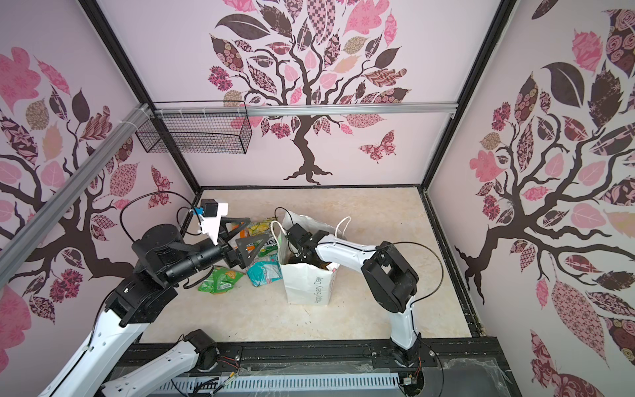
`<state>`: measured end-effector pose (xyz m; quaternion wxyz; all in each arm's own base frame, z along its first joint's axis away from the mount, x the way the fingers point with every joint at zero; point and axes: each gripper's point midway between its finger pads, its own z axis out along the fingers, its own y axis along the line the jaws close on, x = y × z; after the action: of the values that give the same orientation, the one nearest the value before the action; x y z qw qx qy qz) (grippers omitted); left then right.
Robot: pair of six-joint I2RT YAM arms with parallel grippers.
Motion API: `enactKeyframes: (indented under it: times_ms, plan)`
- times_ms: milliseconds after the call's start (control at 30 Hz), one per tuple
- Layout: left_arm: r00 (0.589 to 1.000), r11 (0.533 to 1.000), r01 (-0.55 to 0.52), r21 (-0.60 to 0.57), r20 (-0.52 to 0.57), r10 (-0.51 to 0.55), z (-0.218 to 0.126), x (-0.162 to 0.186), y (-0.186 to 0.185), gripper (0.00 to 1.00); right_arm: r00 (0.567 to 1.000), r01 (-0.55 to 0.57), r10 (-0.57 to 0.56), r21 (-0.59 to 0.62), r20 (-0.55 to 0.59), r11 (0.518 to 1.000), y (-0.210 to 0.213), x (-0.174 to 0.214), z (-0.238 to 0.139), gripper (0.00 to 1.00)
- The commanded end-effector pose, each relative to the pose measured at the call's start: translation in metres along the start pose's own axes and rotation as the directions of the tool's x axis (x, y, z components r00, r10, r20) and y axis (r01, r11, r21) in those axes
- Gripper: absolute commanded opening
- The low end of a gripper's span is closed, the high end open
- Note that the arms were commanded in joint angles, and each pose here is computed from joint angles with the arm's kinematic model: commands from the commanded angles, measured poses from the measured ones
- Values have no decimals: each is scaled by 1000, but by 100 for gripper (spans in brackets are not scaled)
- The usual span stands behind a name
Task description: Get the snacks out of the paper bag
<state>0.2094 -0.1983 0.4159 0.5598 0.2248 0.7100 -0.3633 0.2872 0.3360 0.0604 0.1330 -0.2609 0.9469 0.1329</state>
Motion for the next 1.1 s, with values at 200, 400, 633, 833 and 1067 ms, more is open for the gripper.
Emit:
enactKeyframes:
  times_ms: [200, 400, 633, 833, 1067]
  plan:
    - [1000, 1000, 1, -6, -20, -1, 6, 9, 4, 99, 996, 19, -35, 201, 79, 979, -32, -21, -7, 86]
    - [1000, 1000, -3, -12, -26, 3, 5, 11, 5, 99, 999, 29, -38, 212, 37, 977, -37, -12, 27, 87]
    - [1000, 1000, -3, -16, -28, 2, 3, 14, 5, 99, 999, 36, -34, 195, -11, 980, -41, 0, 45, 66]
    - [1000, 1000, 1, -16, -28, -2, 4, 14, 6, 99, 999, 30, -35, 179, 27, 983, -39, -4, 33, 35]
    - [1000, 1000, 1, -15, -29, -2, 4, 15, 6, 98, 997, 25, -37, 162, 71, 986, -34, -13, 12, 18]
